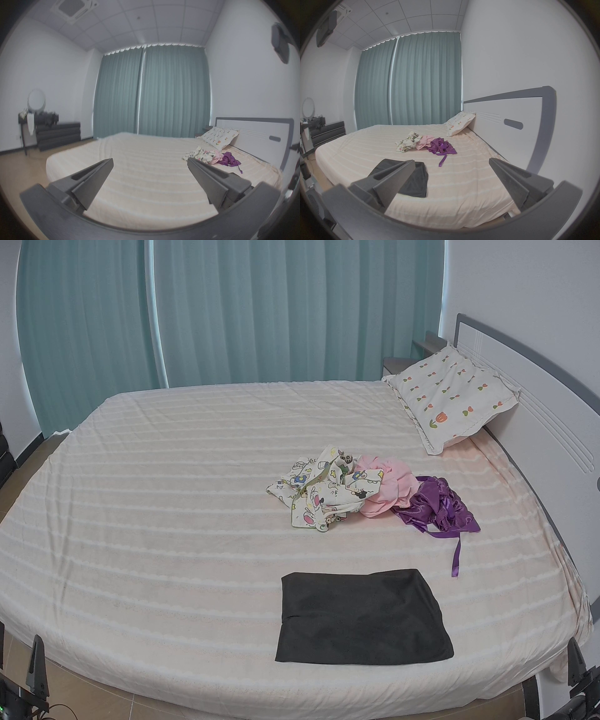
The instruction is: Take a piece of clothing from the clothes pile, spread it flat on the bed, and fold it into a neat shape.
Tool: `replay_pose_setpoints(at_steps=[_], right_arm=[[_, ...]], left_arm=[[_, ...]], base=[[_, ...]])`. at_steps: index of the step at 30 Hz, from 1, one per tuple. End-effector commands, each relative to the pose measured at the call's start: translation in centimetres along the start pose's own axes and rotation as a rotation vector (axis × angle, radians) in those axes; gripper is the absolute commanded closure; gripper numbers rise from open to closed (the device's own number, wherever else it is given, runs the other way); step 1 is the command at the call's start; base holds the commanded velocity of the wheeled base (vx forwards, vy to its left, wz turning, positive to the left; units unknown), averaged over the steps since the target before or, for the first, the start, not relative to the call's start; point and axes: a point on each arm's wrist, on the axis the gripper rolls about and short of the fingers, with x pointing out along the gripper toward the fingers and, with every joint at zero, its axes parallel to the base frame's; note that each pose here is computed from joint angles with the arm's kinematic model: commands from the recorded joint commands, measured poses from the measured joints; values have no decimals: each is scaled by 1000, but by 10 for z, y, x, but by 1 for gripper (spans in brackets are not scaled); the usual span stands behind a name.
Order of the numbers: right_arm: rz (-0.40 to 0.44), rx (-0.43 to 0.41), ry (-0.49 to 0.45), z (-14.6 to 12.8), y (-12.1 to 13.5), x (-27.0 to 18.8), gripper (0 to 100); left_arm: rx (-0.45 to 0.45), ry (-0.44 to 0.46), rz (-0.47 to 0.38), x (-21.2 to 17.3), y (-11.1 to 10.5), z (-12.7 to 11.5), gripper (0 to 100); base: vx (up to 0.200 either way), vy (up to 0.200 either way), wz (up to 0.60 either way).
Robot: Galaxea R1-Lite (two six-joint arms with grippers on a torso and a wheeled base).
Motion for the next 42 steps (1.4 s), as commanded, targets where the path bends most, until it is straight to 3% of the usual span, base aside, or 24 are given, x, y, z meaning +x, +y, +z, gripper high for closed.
replay_pose_setpoints(at_steps=[1, 4, 10, 14, 22, 25, 30, 37, 42], right_arm=[[-43, -5, -14, -1, -1, -1, 0], [-42, -6, -23, 0, -1, -1, 0], [88, 45, -12, -3, 2, 0, 0], [105, 39, -21, -4, 3, 1, 0], [121, 15, -21, -7, 3, 3, 0], [121, 18, -19, -8, 3, 3, 0], [121, 21, -21, -8, 3, 3, 0], [121, 18, -21, -8, 3, 3, 0], [121, 18, -21, -8, 3, 3, 0]], left_arm=[[86, -41, -61, 2, -1, -8, 0], [103, 68, -109, 2, -2, -20, 0], [92, 61, -141, 1, -3, -19, 0], [50, 65, -204, 1, -4, -19, 0], [19, 69, -189, 1, -4, -19, 0], [-26, 70, -143, 1, -3, -19, 0], [-12, 109, -85, 1, -1, -23, 0], [-2, 121, -95, 1, -2, -25, 0], [57, 124, -193, 1, -4, -25, 0]], base=[[0, 0, 0], [0, 0, 0], [0, 0, 0], [0, 0, 0], [0, 0, 0], [0, 0, 0], [0, 0, 0], [0, 0, 0], [0, 0, 0]])
